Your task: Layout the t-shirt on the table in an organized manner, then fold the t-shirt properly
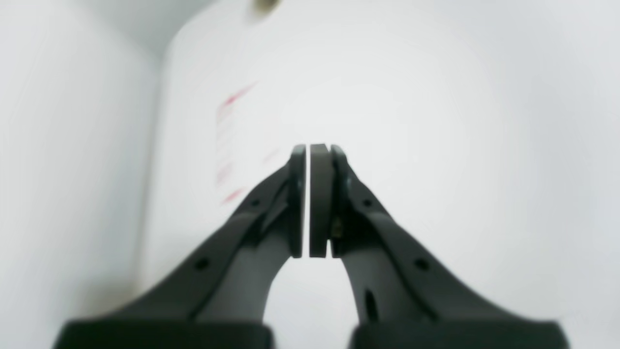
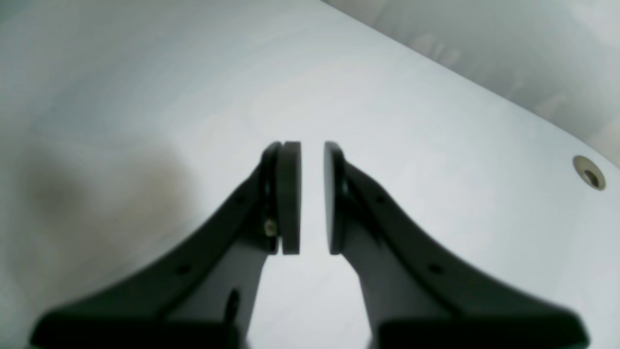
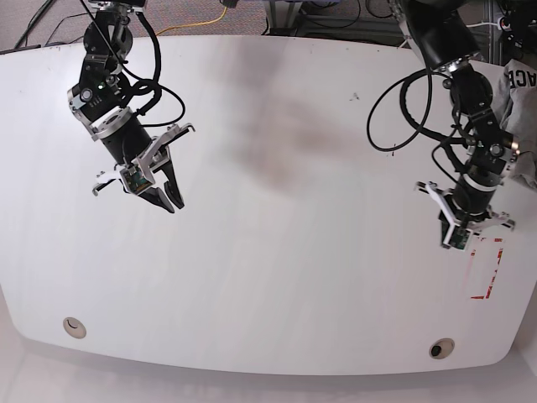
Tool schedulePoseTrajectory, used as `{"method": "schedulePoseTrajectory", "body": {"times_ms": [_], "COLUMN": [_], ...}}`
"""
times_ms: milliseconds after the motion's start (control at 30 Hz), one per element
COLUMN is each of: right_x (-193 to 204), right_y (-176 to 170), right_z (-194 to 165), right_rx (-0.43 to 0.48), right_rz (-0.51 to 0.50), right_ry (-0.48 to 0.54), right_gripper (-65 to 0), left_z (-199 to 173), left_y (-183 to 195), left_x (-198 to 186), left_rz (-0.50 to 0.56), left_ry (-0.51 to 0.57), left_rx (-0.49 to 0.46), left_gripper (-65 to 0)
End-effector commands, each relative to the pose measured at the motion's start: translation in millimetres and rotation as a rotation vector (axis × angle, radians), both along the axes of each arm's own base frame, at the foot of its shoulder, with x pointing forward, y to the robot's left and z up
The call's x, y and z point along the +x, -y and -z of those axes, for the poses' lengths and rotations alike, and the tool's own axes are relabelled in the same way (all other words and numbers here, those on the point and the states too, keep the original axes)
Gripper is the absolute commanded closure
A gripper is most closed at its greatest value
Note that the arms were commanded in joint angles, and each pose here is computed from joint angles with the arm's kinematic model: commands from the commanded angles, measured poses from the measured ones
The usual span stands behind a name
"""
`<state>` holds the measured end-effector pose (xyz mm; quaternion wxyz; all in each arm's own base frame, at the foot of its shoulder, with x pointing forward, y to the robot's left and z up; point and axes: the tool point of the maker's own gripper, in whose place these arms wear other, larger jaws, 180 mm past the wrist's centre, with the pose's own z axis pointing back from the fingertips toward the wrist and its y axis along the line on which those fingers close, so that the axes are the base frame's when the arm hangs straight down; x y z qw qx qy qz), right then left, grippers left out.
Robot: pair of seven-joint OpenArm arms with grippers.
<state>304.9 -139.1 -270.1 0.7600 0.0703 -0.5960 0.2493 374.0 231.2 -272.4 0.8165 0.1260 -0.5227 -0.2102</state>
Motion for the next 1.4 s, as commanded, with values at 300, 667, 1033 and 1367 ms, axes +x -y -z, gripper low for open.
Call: {"method": "schedulePoseTrajectory", "body": {"times_ms": [300, 667, 1033, 1367], "right_x": [-28, -85, -144, -188], "right_y": [28, 34, 46, 53], "right_z": [-8, 25, 46, 54], "right_rx": [0.130, 0.202, 0.283, 0.305], "right_rz": [0.153, 0.240, 0.357, 0.403], "right_ry": [0.087, -0.007, -0.124, -0.223], "right_gripper": [-7.6, -7.5, -7.5, -7.5], "left_z": [7, 34, 54, 81], "left_y": [116, 139, 136, 110], "left_x": [-26, -87, -163, -224], "left_rz": [0.231, 0.267, 0.237, 0.127], "left_ry": [0.156, 0.103, -0.039, -0.175], "left_rx": [-0.257, -0.308, -0.294, -0.295], "left_gripper": [0.0, 0.0, 0.0, 0.0]}}
